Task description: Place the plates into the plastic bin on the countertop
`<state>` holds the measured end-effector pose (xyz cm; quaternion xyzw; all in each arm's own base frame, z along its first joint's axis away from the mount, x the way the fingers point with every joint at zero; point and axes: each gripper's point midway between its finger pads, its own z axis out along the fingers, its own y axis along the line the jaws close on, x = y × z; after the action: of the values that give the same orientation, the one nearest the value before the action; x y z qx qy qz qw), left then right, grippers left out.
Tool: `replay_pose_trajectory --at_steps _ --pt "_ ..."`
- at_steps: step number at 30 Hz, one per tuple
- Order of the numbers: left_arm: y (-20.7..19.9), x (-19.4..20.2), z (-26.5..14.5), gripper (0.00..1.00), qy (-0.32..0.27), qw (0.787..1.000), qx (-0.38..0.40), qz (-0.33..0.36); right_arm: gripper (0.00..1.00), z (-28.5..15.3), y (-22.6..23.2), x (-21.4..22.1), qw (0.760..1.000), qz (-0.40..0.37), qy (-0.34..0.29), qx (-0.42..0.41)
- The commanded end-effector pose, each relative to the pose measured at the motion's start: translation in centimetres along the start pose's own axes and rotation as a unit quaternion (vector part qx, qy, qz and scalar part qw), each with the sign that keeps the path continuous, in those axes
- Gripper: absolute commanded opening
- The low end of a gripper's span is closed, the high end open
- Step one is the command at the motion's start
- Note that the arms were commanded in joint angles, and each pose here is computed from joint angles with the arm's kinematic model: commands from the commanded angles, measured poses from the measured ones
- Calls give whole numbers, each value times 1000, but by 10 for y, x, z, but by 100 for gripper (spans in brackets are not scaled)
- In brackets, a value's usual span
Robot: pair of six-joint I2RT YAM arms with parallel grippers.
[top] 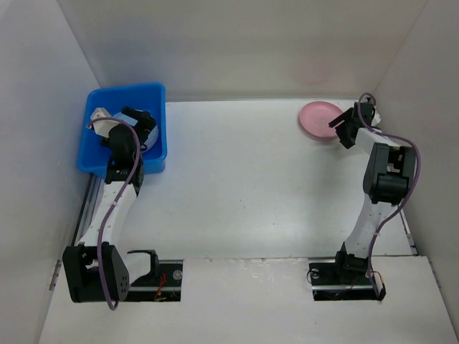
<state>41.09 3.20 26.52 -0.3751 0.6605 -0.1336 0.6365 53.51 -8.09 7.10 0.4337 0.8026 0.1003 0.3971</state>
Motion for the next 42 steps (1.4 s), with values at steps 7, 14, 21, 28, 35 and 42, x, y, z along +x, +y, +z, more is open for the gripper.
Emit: replay_pose_trajectory --at_steps 7,14,21,28,35,42 --pt "-7 20 -19 100 13 999 2 49 72 23 3 8 999 11 35 27" --pt "-6 31 -32 100 14 996 -2 88 48 33 1 14 997 -1 54 53" --pt "-9 37 -34 100 21 994 1 109 13 34 4 15 995 -16 65 69" --pt "-25 58 -43 100 48 990 31 125 0 12 21 36 996 -40 73 42" --pt "-70 120 -75 100 138 968 135 158 0 -56 55 92 990 -96 80 -60" --pt "-82 178 -110 99 223 937 195 184 1 -133 85 157 970 -156 102 -156"
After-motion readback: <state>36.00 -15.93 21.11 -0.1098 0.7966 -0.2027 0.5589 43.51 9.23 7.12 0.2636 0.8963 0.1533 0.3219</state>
